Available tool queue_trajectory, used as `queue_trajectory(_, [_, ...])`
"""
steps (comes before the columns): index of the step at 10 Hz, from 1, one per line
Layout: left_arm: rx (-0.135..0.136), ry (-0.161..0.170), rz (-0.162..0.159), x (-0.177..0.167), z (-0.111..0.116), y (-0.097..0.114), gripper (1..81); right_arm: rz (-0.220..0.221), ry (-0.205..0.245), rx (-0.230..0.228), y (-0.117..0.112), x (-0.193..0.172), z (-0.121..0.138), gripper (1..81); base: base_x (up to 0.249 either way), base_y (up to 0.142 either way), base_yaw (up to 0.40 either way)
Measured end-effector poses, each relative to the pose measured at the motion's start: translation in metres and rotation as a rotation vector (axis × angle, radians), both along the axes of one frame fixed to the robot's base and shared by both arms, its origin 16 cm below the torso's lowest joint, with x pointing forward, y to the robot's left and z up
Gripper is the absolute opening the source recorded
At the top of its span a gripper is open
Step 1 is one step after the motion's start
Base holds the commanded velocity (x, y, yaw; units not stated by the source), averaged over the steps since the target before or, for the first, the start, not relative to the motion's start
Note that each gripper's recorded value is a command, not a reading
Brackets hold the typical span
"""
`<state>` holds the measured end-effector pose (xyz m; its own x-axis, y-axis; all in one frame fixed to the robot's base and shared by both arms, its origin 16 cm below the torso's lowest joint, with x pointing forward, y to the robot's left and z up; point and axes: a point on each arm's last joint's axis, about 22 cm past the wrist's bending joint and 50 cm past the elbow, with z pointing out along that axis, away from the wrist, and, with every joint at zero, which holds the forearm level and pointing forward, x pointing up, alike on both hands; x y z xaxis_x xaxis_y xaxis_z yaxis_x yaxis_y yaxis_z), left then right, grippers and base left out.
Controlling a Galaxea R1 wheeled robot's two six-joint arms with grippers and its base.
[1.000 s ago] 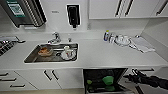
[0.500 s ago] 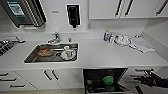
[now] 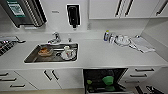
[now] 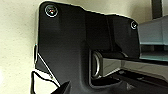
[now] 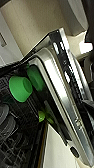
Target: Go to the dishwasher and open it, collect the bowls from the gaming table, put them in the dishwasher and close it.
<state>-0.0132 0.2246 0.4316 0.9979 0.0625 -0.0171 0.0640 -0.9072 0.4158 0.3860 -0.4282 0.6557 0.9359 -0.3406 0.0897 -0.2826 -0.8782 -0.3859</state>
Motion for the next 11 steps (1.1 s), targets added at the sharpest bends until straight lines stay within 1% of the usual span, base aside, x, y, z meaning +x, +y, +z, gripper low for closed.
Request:
queue_trajectory(1, [0.021,-0.001,0.012,0.001,-0.004,0.005,81.1,0.005,0.049,0.001,0.000,-0.031,-0.014,81.1,0.000,0.000,0.000])
queue_trajectory(2, [0.034,-0.001,0.023,0.002,-0.007,0.006,81.1,0.010,0.090,0.005,0.003,-0.060,-0.026,81.1,0.000,0.000,0.000])
queue_trajectory(3, [0.046,0.004,0.041,0.002,-0.010,0.004,81.1,0.013,0.122,0.013,0.008,-0.084,-0.040,81.1,0.000,0.000,0.000])
queue_trajectory(4, [0.056,0.010,0.062,0.003,-0.012,0.003,81.1,0.016,0.143,0.023,0.014,-0.101,-0.050,81.1,0.000,0.000,0.000])
queue_trajectory(5, [0.071,0.012,0.075,0.004,-0.014,0.007,81.1,0.029,0.165,0.037,0.027,-0.119,-0.062,81.1,0.000,0.000,0.000])
queue_trajectory(6, [0.088,0.011,0.084,0.007,-0.015,0.013,81.1,0.038,0.173,0.051,0.041,-0.129,-0.074,81.1,0.000,0.000,0.000])
queue_trajectory(7, [0.093,0.002,0.090,0.016,-0.016,0.015,81.1,0.043,0.177,0.060,0.052,-0.137,-0.085,81.1,0.000,0.000,0.000])
queue_trajectory(8, [0.095,-0.010,0.091,0.025,-0.016,0.017,81.1,0.047,0.181,0.062,0.059,-0.144,-0.095,81.1,0.000,0.000,0.000])
queue_trajectory(9, [0.094,-0.023,0.091,0.036,-0.016,0.017,81.1,0.046,0.187,0.069,0.068,-0.159,-0.108,81.1,0.000,0.000,0.000])
queue_trajectory(10, [0.094,-0.037,0.092,0.046,-0.017,0.017,81.1,0.054,0.190,0.084,0.079,-0.170,-0.112,81.1,0.000,0.000,0.000])
queue_trajectory(11, [0.093,-0.051,0.093,0.057,-0.017,0.017,81.1,0.059,0.182,0.092,0.084,-0.170,-0.114,81.1,0.000,0.000,0.000])
